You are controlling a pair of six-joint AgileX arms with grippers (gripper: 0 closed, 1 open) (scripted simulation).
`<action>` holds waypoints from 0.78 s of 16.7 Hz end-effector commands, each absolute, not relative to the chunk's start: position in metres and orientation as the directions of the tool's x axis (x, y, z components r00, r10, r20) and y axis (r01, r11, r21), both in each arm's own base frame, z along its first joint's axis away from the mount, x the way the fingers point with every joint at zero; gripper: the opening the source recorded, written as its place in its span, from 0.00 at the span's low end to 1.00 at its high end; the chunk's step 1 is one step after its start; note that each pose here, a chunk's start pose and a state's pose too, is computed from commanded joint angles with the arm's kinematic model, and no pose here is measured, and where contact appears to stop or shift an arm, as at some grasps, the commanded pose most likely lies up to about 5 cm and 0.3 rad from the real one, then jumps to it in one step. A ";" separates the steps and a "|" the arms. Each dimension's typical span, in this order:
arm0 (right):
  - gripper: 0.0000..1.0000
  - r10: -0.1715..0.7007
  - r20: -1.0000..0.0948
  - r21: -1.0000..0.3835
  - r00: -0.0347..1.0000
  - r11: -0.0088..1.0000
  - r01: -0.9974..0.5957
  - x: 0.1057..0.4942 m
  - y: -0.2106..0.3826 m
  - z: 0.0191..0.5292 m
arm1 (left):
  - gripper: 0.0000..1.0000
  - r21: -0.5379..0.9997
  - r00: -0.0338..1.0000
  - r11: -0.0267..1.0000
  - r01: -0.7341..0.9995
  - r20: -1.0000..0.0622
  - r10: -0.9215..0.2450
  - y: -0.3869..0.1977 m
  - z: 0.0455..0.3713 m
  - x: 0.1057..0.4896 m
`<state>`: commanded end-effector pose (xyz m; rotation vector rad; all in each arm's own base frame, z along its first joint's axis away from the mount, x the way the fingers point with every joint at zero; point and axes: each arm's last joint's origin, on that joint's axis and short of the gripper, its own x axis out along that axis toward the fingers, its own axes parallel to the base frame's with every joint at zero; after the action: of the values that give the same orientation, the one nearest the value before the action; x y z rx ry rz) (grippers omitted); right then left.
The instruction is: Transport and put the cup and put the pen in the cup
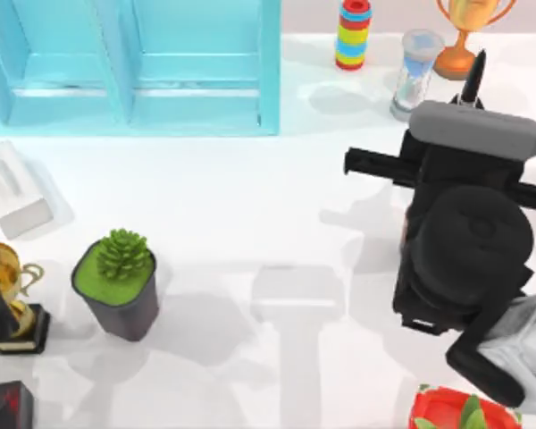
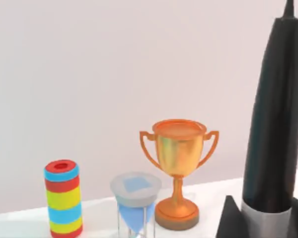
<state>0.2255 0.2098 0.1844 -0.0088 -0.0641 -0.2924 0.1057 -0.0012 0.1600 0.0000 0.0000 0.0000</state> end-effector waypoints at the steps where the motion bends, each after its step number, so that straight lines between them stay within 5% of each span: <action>1: 0.45 -0.288 0.064 0.001 0.956 0.958 0.288 0.225 0.210 0.184 | 1.00 0.000 1.000 1.000 0.000 0.000 0.000 -0.001 0.160 0.106; 8: 0.98 -0.288 0.064 0.001 0.956 0.958 0.288 0.225 0.210 0.184 | 1.00 0.000 1.000 1.000 0.000 0.000 0.000 -0.001 0.160 0.106; 13: 1.00 -0.288 0.064 0.001 0.956 0.958 0.288 0.225 0.210 0.184 | 1.00 0.000 1.000 1.000 0.000 0.000 0.000 -0.001 0.160 0.106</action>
<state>0.2255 0.2098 0.1844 -0.0088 -0.0641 -0.2924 0.1057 -0.0012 0.1600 0.0000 0.0000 0.0000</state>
